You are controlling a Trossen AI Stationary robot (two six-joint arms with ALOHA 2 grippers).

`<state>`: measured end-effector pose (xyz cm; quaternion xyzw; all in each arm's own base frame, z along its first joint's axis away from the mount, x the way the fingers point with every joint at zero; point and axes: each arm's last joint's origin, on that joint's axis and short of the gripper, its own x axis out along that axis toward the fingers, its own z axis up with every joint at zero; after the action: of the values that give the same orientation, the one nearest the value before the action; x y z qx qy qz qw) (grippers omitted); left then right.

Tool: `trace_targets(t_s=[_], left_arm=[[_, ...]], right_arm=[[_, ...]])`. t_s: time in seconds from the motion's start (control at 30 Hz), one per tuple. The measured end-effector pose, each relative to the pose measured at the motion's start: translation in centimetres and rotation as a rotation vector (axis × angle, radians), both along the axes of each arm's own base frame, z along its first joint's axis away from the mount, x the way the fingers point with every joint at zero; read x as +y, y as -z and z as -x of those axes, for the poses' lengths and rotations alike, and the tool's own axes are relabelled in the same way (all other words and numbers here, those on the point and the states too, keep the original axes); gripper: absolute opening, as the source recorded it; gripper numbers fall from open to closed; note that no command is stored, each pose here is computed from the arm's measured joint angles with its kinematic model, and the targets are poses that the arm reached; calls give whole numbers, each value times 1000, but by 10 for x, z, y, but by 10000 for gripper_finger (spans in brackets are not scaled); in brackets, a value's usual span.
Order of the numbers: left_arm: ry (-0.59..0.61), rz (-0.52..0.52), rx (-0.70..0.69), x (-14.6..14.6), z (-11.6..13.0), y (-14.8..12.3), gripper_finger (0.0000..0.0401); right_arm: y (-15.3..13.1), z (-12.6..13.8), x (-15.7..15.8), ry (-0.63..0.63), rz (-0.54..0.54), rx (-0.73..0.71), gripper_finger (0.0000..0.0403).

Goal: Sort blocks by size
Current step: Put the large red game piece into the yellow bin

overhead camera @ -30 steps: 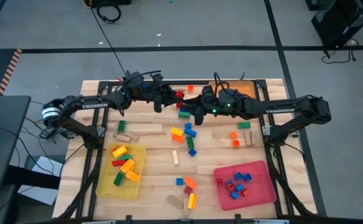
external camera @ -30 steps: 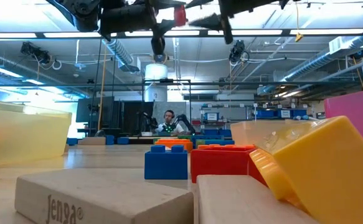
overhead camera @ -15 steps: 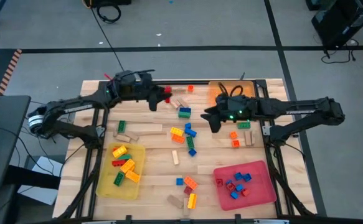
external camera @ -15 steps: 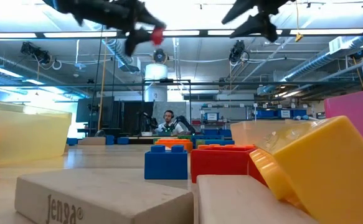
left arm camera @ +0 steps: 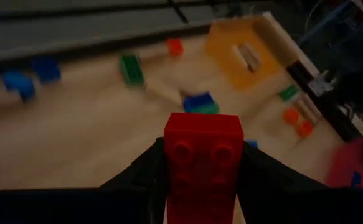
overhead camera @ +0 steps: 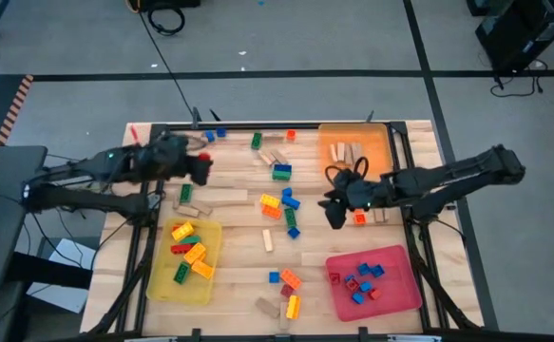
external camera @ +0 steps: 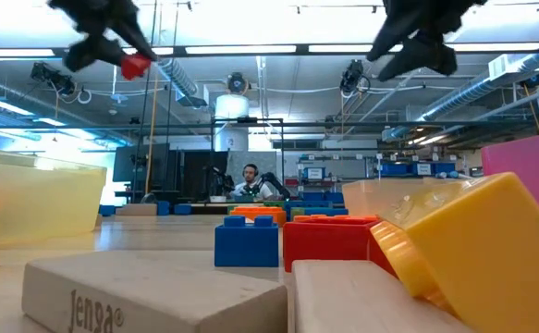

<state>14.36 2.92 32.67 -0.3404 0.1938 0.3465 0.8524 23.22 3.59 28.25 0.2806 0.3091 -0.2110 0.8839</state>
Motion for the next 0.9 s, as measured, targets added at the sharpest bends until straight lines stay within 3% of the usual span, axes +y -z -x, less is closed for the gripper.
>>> trace_targets(t_s=[0.1,0.33,0.63,0.9], left_arm=[[35,79,11,-19,6,4,150],[154,206,161,-68,-12,28,152],[161,372,319,-124,-19,57,155],[86,325,516,-141,-31,89,156]], right_arm=[[9,3,5,0,-12,19,193],[15,5,12,-11,-24,26,193],[15,6,16,-47,-7,31,193],[15,6,16,-80,28,40,193]])
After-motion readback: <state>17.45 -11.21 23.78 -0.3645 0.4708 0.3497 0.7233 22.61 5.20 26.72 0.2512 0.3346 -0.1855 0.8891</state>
